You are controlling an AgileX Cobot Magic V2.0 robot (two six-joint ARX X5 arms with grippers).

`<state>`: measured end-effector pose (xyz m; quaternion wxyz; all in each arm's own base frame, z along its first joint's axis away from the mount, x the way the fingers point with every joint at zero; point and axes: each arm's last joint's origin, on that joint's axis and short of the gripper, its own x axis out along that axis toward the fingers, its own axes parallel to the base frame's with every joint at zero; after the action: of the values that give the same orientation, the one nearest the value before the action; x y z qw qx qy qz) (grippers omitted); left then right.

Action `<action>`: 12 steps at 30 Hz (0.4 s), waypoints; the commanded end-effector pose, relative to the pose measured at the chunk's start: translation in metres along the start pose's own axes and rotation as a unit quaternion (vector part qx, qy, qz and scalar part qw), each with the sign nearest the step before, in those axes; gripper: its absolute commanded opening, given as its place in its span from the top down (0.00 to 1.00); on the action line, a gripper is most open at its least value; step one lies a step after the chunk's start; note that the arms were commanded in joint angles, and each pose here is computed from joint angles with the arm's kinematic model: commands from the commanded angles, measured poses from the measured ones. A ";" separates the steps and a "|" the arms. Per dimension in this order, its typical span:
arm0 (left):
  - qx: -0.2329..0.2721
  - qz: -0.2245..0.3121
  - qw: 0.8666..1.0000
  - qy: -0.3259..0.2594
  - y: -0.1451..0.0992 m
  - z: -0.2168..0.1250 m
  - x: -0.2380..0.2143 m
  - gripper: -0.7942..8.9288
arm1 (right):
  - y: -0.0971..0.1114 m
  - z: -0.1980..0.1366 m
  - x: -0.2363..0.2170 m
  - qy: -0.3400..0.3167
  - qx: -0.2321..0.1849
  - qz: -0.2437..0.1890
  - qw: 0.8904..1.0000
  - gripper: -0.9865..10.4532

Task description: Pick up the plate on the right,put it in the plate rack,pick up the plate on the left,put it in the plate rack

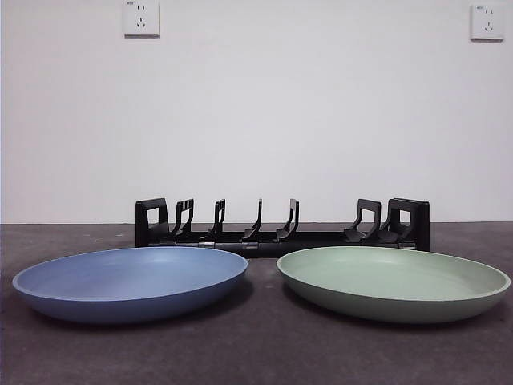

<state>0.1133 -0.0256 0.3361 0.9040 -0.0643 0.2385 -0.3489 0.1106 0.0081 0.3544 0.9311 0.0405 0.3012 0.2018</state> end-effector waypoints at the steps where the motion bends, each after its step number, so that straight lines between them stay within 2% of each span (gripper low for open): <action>1: 0.016 -0.007 1.000 -0.003 0.000 0.002 0.003 0.14 | 0.001 0.001 -0.001 -0.001 -0.002 0.001 1.000 0.42; 6: 0.062 -0.045 0.997 0.006 -0.005 0.003 0.009 0.14 | -0.004 0.003 0.008 0.018 0.020 0.002 1.000 0.42; 9: 0.097 -0.070 0.993 0.017 -0.009 0.002 0.015 0.14 | -0.015 0.008 0.030 0.059 0.039 0.005 0.997 0.42; 12: 0.130 -0.095 0.987 0.026 -0.013 0.002 0.023 0.14 | -0.030 0.011 0.065 0.118 0.065 0.011 0.991 0.43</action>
<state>0.1218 -0.0500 0.3318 0.8610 0.0241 0.2226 -0.4566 0.1760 0.0069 0.3211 0.8814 0.0774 0.4226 0.1963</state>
